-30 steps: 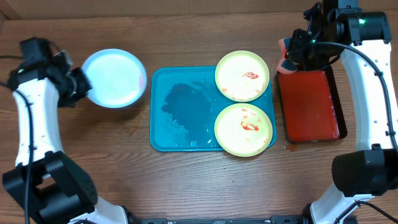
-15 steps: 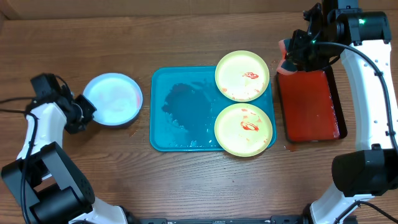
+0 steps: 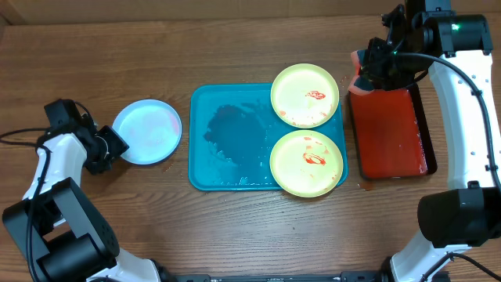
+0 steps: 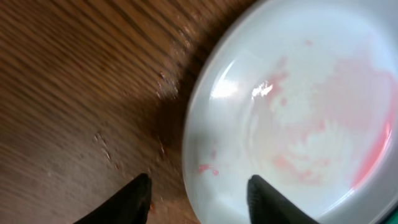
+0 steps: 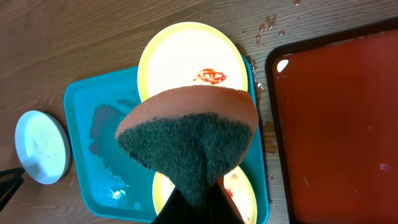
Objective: Clean dirty plates on tray and stack at the side
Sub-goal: 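Set white plate on table left of tray and release, then move left gripper to lower yellow plate and grasp its rim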
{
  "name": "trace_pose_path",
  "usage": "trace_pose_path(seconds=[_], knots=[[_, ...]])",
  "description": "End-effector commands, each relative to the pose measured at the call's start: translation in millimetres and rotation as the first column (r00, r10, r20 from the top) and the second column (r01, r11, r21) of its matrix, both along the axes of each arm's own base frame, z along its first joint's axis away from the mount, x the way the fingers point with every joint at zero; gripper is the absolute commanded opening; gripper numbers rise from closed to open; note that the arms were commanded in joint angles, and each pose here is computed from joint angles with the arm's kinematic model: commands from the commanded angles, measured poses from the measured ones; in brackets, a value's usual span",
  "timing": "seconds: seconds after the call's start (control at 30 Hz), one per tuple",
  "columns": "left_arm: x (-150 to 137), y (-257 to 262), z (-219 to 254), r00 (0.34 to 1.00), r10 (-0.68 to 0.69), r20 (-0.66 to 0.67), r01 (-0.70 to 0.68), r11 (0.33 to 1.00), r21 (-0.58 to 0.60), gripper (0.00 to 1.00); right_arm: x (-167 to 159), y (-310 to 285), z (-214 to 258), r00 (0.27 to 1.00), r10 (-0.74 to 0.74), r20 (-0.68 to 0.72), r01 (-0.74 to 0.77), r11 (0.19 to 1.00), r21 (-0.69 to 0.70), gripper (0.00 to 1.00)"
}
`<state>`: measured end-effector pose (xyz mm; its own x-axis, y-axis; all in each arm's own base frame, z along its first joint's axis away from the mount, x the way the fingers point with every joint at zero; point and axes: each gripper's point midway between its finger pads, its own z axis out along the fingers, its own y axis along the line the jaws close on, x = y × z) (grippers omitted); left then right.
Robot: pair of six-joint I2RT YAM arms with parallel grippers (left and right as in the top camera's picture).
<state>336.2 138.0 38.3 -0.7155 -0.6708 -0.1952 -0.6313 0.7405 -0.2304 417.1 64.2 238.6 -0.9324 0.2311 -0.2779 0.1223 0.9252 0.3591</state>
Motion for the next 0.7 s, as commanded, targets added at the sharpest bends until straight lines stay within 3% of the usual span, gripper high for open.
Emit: trace_pose_path(seconds=[0.0,0.13,0.2,0.27,0.37,0.67], knots=[[30.2,-4.7,50.4,0.981,-0.165,0.107,0.162,0.986,0.035,0.56,0.6,-0.9,7.1,1.0,0.002,0.023,-0.002,1.0,-0.004,0.04],[50.4,-31.7,95.6,0.933,-0.337,0.125,0.328,0.941,0.085,0.58,0.7,-0.9,7.1,1.0,0.002,0.024,-0.002,1.0,-0.004,0.04],[61.7,-61.8,112.3,0.892,-0.426,0.153,0.418,0.905,0.086,0.65,0.9,-0.9,7.2,1.0,0.002,0.025,-0.002,1.0,-0.004,0.04],[72.1,-101.9,121.9,0.838,-0.503,0.209,0.504,0.862,0.056,0.72,1.2,-0.8,7.3,1.0,0.002,0.027,-0.002,1.0,-0.004,0.04],[78.7,-170.1,127.7,0.743,-0.598,0.3,0.633,0.774,-0.024,0.74,1.2,-0.8,7.3,1.0,0.002,0.026,-0.002,1.0,-0.004,0.04],[47.1,-328.3,63.4,0.532,-0.819,0.216,0.847,0.507,-0.16,0.7,0.9,-0.9,7.2,1.0,0.002,0.025,-0.002,1.0,-0.004,0.04]])
